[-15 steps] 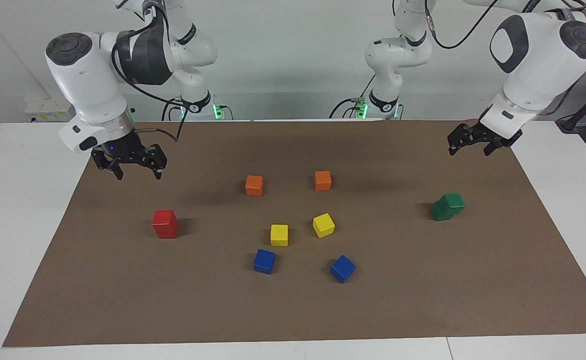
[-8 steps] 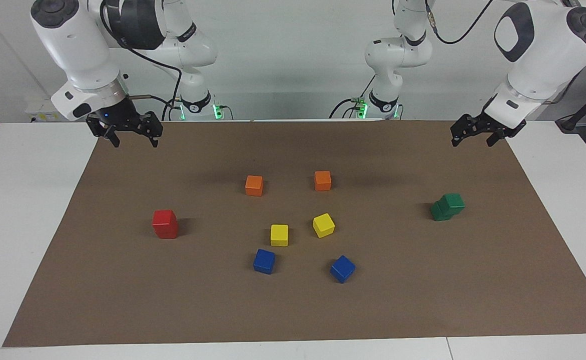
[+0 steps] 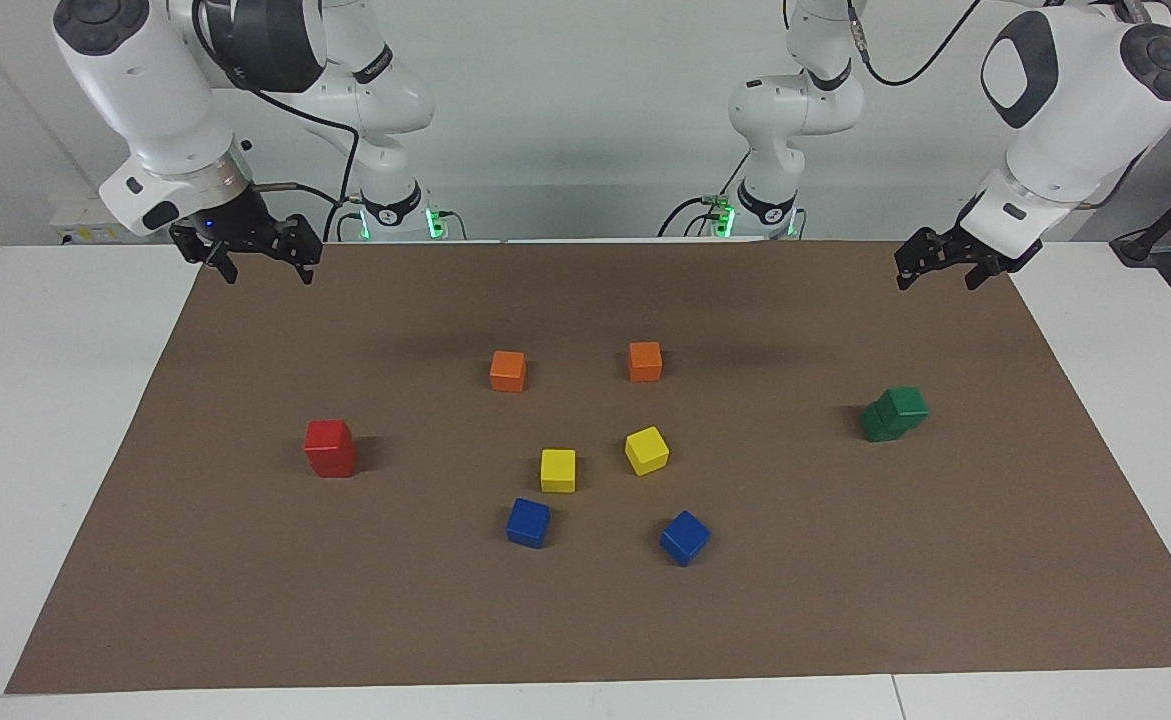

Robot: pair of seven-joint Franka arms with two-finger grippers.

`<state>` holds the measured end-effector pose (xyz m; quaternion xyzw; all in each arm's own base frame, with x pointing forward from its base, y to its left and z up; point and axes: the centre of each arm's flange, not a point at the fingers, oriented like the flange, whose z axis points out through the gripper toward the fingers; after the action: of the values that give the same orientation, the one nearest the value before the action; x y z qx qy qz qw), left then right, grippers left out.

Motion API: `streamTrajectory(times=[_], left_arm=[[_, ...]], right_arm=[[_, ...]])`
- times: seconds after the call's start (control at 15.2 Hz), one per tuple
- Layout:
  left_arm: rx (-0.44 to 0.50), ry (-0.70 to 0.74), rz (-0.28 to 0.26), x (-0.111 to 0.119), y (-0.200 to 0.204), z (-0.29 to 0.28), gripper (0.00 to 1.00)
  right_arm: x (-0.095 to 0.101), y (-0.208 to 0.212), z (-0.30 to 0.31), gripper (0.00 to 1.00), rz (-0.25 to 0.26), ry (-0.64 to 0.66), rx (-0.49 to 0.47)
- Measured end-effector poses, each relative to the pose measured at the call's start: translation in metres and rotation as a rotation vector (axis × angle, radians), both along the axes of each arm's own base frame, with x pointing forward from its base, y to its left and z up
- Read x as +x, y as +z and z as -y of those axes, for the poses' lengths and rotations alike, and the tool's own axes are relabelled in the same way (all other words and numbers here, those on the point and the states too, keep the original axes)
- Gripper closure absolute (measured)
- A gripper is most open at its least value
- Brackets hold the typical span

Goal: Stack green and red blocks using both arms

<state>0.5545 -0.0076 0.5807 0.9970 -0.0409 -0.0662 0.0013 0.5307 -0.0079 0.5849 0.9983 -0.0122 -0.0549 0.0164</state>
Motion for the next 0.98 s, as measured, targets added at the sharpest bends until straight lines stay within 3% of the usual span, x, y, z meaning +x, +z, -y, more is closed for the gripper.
streamTrajectory(times=[0.26,0.53,0.98], left_arm=[[0.000,0.000,0.009,-0.001,0.003,0.000,0.00],[0.000,0.000,0.010,-0.001,0.004,0.000,0.00],[-0.001,-0.007,0.033,-0.001,0.018,0.004,0.00]], right_arm=[[0.001,0.003,0.003,0.00,0.008,-0.006,0.000],[0.012,0.018,0.004,0.00,0.080,-0.007,-0.002],[0.014,0.027,0.006,0.00,0.107,-0.009,-0.002]])
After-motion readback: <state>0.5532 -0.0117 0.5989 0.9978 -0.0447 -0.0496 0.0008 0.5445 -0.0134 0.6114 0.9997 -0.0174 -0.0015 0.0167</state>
